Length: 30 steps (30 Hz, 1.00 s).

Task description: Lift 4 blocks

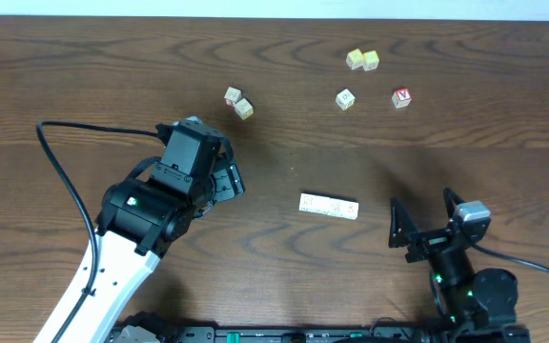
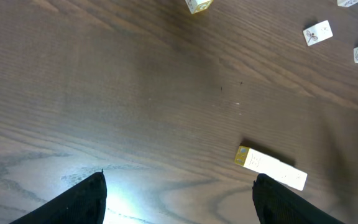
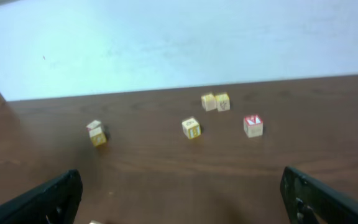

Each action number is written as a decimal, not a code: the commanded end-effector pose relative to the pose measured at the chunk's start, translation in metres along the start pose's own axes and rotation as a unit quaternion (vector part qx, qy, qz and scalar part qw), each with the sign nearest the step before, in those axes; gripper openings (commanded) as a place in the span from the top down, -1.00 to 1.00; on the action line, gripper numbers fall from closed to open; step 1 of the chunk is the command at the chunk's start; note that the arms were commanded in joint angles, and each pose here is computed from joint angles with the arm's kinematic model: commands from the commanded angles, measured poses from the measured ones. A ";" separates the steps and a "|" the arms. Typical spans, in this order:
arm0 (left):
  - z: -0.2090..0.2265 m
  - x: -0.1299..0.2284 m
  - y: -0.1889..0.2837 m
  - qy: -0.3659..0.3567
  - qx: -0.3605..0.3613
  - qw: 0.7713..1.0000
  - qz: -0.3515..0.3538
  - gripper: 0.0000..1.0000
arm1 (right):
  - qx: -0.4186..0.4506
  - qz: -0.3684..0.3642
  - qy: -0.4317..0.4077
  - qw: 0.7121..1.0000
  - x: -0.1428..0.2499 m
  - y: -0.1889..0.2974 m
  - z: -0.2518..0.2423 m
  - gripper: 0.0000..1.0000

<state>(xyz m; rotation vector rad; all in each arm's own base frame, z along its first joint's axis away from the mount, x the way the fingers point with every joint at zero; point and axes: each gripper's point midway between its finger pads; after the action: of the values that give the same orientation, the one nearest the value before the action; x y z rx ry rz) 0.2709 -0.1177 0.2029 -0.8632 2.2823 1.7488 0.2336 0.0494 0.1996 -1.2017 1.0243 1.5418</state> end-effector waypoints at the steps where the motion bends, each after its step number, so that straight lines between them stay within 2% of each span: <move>1: 0.001 -0.004 0.003 -0.001 -0.004 1.000 -0.008 -0.52 | 0.010 -0.021 0.024 0.999 0.008 -0.003 -0.008 -0.98; 9: 0.001 -0.004 0.003 -0.001 -0.004 1.000 -0.008 -0.51 | 0.038 -0.067 0.060 0.995 0.009 -0.006 -0.024 -0.98; 12: 0.001 -0.004 0.003 -0.001 -0.004 1.000 -0.008 -0.52 | 0.057 -0.054 0.069 0.994 0.014 -0.006 -0.033 -0.99; 15: 0.001 -0.004 0.003 -0.001 -0.004 1.000 -0.008 -0.51 | 0.081 -0.011 0.063 0.995 0.035 -0.006 -0.045 -0.98; 30: 0.001 -0.004 0.003 -0.001 -0.004 1.000 -0.008 -0.52 | 0.082 -0.016 0.064 0.994 0.033 -0.006 -0.045 -0.99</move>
<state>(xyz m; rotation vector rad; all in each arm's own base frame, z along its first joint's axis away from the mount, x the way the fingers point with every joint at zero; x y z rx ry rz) 0.2709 -0.1177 0.2029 -0.8632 2.2823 1.7488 0.2457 0.0166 0.1590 -1.2017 1.1650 1.3637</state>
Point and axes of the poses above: each gripper's point midway between its finger pads, its own y axis back along the fingers, its own z axis along the line the jaws close on, x = y × z, and after that the axes turned 2 degrees about y, right-handed
